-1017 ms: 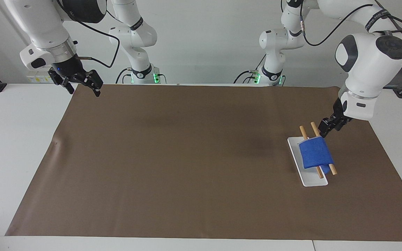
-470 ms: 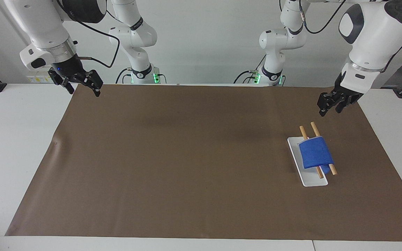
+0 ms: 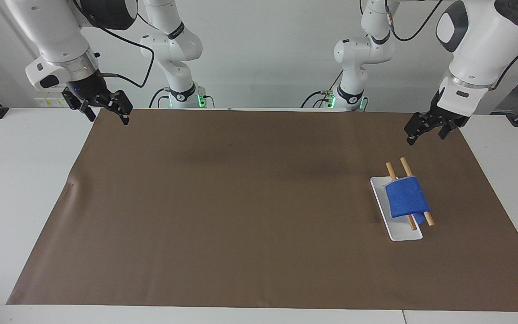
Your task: Right arm passes towel to left arm to hang
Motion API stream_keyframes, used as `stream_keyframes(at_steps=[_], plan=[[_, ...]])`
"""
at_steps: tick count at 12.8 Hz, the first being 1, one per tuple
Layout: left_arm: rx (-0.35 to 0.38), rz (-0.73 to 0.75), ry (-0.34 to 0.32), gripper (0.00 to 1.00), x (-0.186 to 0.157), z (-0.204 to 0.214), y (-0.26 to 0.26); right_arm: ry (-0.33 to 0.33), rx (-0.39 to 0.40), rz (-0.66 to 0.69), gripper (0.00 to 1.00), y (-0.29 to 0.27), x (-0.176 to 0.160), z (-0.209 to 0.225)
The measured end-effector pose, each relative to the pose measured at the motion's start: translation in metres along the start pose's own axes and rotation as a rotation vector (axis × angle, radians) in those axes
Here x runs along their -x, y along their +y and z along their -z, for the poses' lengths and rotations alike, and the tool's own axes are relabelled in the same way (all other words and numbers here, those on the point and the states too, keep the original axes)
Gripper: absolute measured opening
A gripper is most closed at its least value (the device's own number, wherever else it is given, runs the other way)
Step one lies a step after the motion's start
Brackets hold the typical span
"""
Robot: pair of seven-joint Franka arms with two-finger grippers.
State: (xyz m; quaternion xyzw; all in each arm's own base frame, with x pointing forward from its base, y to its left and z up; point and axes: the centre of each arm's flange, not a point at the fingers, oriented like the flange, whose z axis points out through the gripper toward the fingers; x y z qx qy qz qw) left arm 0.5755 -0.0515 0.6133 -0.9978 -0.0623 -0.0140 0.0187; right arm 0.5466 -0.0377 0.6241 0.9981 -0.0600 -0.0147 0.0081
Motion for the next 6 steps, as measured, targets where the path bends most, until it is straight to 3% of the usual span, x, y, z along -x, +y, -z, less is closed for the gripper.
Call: stream_keyframes(at_steps=[6], plan=[[-0.003,-0.081,-0.002,1.00,-0.003,-0.001,-0.016,0.000,0.000,0.000,1.00,0.000,0.000,0.000]])
